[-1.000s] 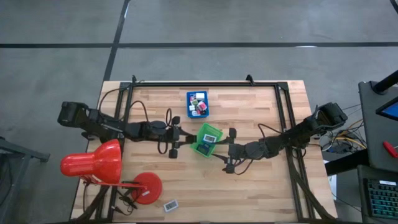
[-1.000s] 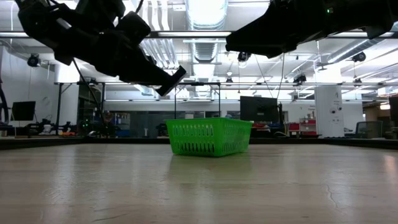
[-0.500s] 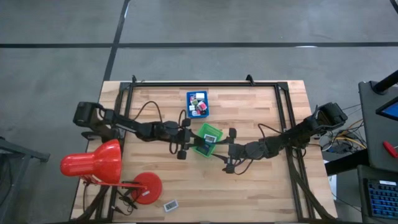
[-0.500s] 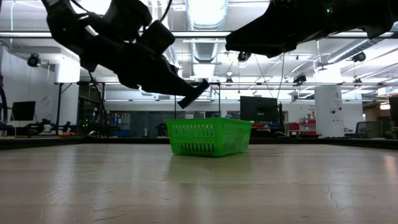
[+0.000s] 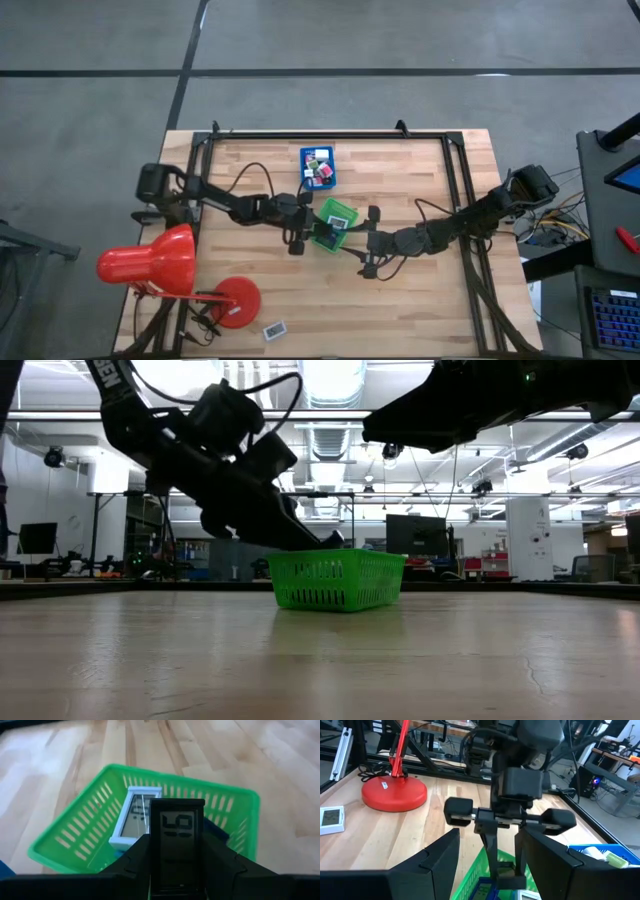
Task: Pick & Place Office items
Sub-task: Put the black digital clock into the green bin, then put the white digital clock into the green bin
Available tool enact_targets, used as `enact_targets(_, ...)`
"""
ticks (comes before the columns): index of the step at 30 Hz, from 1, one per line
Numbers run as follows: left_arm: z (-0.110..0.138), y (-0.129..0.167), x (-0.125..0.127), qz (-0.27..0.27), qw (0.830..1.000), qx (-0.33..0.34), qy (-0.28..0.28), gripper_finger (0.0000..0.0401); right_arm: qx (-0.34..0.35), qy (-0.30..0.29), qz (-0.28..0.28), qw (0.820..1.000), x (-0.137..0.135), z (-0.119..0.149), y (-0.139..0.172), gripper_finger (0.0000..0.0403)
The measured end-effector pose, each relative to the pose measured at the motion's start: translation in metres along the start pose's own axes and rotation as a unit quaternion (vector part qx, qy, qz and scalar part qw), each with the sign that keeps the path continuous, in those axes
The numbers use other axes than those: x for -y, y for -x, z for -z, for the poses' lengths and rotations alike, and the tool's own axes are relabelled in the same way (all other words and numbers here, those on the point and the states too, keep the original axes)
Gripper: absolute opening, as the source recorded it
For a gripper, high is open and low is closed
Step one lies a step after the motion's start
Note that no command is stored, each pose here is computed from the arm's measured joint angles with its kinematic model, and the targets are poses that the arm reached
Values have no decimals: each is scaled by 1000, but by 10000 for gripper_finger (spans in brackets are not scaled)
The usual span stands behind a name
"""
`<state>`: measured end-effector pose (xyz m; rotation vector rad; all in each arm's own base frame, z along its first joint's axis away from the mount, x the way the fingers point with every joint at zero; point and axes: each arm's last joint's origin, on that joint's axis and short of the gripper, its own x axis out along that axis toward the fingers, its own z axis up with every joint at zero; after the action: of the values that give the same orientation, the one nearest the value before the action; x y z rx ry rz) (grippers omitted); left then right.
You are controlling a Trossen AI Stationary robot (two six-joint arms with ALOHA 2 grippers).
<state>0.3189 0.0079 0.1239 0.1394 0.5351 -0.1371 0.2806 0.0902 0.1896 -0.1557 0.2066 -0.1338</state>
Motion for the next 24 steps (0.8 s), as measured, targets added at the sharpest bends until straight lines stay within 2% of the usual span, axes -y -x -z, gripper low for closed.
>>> enact_targets(11,3,-5,-2,19,1000,-9,7,129,-1,0,0,1000,0,0,0,212)
enact_targets(18,-5,1,-3,16,1000,7,3,224,-1,1,0,1000,0,0,0,212)
enact_targets(24,-6,1,-3,15,1000,9,0,234,-1,0,0,1000,0,0,0,212)
